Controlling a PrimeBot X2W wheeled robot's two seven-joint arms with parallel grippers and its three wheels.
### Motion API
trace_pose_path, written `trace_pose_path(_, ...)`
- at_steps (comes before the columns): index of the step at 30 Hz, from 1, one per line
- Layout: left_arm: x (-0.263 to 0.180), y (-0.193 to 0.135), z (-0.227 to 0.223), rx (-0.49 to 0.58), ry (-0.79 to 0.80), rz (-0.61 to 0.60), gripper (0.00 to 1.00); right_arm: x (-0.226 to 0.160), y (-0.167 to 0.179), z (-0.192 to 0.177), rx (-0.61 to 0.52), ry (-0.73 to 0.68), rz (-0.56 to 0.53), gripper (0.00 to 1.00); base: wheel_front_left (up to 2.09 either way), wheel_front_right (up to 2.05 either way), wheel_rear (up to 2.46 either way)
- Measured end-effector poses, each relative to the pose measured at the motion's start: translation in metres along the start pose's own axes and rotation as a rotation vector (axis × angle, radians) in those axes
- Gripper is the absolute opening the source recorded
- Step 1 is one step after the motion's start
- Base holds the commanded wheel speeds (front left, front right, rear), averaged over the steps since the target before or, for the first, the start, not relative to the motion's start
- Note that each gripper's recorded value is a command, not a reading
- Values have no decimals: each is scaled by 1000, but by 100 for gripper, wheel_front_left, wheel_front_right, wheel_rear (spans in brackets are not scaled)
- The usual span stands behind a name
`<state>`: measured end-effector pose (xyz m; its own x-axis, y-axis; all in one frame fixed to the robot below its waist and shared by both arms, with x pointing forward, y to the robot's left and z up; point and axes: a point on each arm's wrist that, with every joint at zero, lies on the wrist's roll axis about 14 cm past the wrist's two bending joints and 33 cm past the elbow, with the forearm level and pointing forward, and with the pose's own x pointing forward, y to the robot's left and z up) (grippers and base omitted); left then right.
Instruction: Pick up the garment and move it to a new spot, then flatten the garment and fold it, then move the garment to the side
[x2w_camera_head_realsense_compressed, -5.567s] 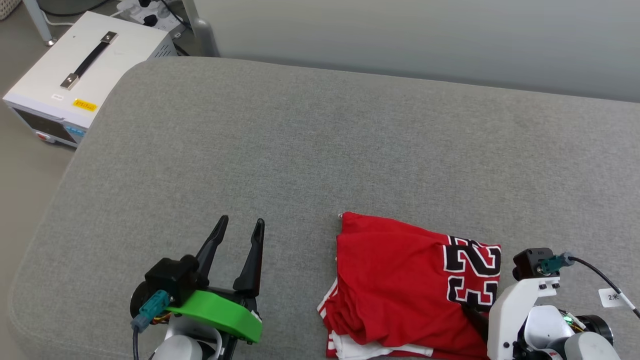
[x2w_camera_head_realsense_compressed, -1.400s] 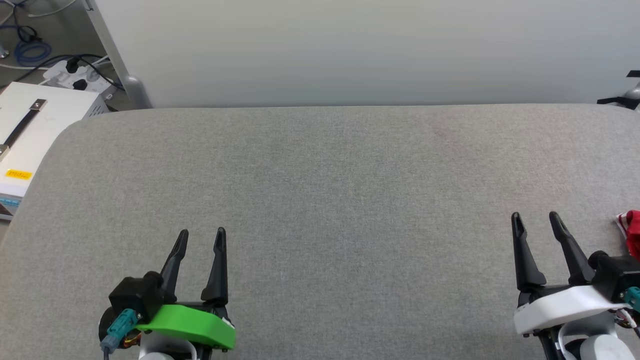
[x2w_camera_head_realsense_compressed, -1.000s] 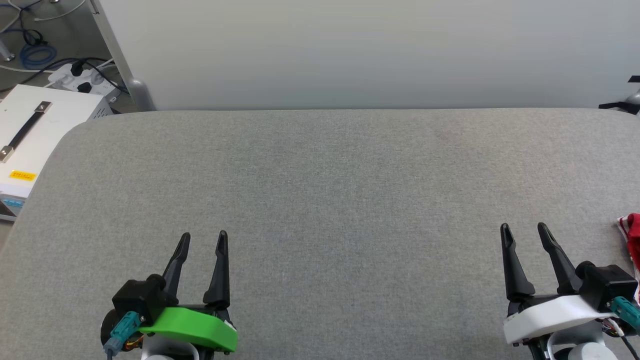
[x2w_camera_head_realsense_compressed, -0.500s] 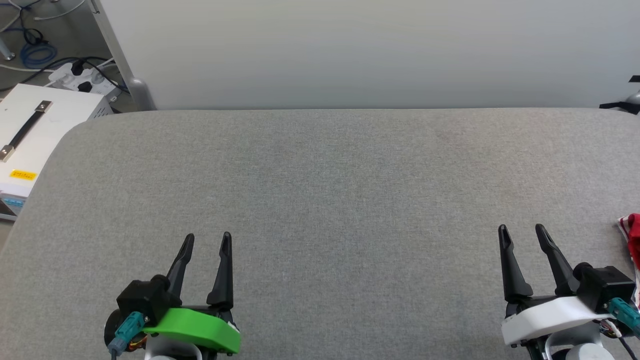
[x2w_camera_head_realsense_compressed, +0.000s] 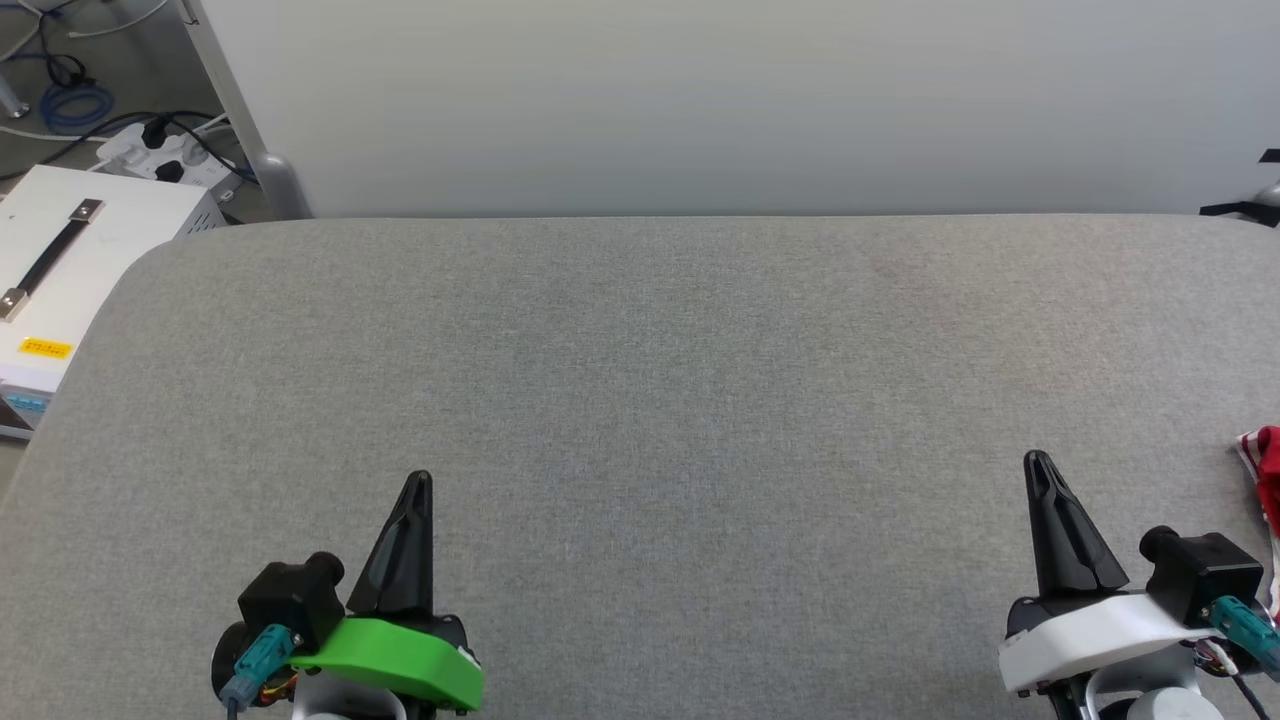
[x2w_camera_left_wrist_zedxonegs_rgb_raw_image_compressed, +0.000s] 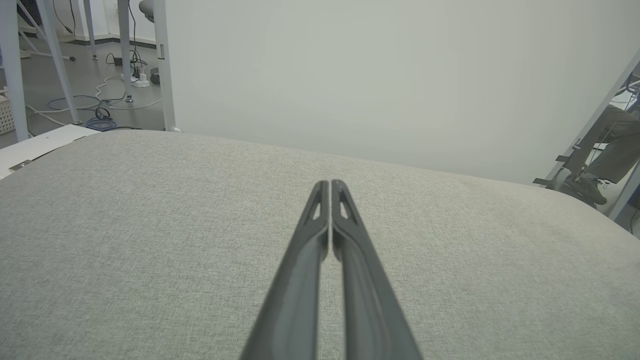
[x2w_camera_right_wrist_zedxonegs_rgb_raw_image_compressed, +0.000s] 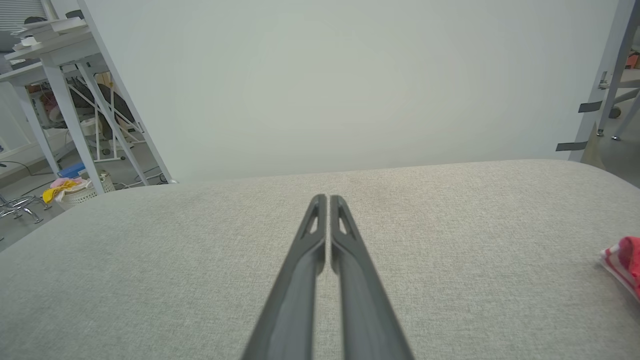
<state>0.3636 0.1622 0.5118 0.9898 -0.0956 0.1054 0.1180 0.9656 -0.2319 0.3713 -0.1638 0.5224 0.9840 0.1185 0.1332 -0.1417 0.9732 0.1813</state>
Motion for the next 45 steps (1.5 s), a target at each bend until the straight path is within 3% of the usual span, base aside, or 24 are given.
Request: trace_pose_path(45, 4, 2, 4, 100, 44, 17, 0, 1, 4, 0, -74, 53, 12, 0, 0, 0, 0)
